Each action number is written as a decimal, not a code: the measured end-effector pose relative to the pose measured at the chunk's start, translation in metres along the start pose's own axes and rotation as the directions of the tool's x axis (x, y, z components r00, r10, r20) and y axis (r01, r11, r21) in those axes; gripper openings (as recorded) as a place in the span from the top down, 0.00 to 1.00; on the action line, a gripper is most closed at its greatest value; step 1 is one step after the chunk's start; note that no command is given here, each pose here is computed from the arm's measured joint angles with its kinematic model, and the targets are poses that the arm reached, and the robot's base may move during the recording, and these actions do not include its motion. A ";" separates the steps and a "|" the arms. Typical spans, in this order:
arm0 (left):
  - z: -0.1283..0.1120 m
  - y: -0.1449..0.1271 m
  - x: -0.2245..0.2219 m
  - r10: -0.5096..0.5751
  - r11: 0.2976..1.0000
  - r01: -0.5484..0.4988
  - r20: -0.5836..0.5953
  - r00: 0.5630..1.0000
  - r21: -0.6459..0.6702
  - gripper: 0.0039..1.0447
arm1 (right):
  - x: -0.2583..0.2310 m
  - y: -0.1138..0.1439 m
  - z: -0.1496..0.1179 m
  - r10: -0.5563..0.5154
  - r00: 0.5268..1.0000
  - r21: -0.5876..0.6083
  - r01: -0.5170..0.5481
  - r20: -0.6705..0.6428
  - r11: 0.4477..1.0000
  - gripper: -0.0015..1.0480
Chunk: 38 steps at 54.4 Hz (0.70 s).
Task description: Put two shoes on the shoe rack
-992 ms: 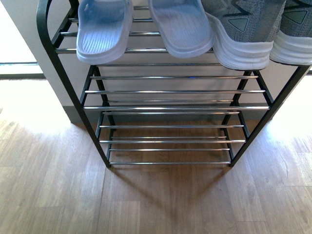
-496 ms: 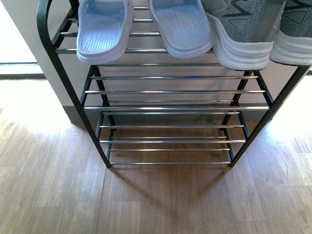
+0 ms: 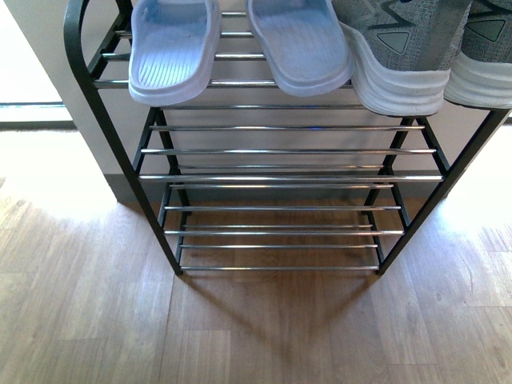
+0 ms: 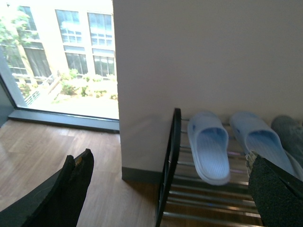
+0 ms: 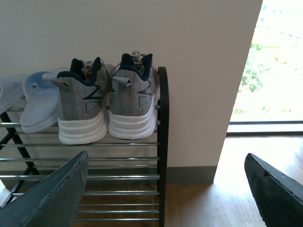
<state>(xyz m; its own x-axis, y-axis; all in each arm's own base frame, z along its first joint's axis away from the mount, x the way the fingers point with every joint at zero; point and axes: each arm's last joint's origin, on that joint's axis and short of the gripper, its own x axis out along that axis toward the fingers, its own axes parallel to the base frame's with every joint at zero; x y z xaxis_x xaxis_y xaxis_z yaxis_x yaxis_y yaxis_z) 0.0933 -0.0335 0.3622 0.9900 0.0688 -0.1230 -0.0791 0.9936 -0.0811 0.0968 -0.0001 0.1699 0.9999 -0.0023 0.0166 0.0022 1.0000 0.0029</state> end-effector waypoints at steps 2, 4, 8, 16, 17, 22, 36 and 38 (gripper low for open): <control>0.000 0.000 0.000 0.005 1.000 -0.005 0.001 1.000 -0.001 0.09 | 0.000 0.000 0.000 0.000 1.000 0.000 0.000 0.000 1.000 0.09; -0.002 0.000 0.002 -0.006 1.000 0.006 0.007 1.000 0.012 0.10 | 0.000 0.000 0.000 0.000 1.000 0.000 0.000 0.000 1.000 0.09; -0.013 0.002 0.006 -0.076 0.997 0.075 0.086 0.993 0.020 0.22 | 0.000 0.000 0.000 0.000 1.000 0.000 0.000 0.000 1.000 0.09; -0.065 0.018 0.013 -0.090 0.994 0.083 0.128 0.988 0.065 0.54 | 0.000 0.000 0.000 0.001 1.000 0.000 -0.001 0.000 1.000 0.09; -0.072 0.020 0.014 -0.089 0.994 0.081 0.126 0.988 0.067 0.60 | 0.000 0.000 0.000 0.001 1.000 0.000 -0.001 0.000 1.000 0.09; -0.097 0.026 0.018 -0.092 0.994 0.083 0.114 0.989 0.077 0.80 | 0.000 0.000 0.000 0.002 1.000 0.000 -0.002 0.000 1.000 0.09; -0.134 0.044 0.024 -0.072 0.995 0.063 0.114 0.991 0.079 0.99 | 0.000 0.000 0.000 0.002 1.000 0.000 -0.002 0.000 1.000 0.09; -0.139 0.044 0.025 -0.082 0.994 0.073 0.112 0.990 0.080 0.99 | 0.000 0.000 0.000 0.002 1.000 0.000 -0.002 0.000 1.000 0.09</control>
<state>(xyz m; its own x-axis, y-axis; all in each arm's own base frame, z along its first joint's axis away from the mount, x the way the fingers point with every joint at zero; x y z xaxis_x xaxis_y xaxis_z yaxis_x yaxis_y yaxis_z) 0.0979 -0.0005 0.2185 1.0000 -0.0034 -0.0048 0.0034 0.9999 -0.0105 0.0968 0.0000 0.1699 0.9999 -0.0004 0.0166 0.0003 1.0000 0.0029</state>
